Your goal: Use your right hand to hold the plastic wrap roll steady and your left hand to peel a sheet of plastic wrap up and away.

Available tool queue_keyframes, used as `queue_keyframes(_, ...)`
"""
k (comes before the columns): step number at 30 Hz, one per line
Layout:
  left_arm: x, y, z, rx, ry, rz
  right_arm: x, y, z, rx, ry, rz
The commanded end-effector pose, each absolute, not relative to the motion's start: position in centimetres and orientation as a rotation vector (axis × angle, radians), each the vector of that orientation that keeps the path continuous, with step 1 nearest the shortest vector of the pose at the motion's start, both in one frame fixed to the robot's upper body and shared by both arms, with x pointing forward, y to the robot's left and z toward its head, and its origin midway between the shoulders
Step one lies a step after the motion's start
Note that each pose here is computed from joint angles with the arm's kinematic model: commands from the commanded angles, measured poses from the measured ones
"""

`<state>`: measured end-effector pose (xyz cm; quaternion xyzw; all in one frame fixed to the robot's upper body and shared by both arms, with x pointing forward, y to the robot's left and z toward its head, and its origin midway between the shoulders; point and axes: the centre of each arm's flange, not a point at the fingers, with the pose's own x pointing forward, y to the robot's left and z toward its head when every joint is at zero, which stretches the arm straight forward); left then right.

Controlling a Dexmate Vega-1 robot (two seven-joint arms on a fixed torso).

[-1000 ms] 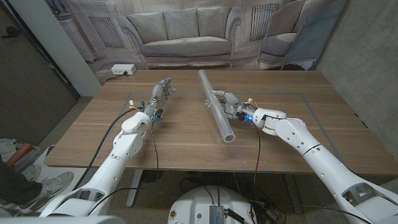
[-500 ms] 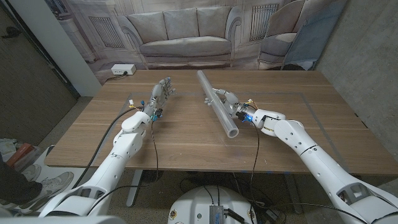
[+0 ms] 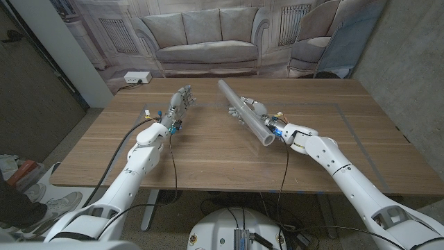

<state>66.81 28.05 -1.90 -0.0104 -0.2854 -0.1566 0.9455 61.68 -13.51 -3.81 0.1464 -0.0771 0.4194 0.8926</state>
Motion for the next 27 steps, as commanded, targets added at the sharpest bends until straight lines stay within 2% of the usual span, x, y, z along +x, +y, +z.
queue_keyframes(1,66.92,27.67,-1.53,-0.011,-0.576,-0.327,61.77,-13.87,-4.22,0.301,-0.182,0.866)
queue_keyframes(27,66.29,27.3,-1.73,-0.011,-0.575,-0.333,61.26,-14.19,-4.41,0.256,-0.201,0.883)
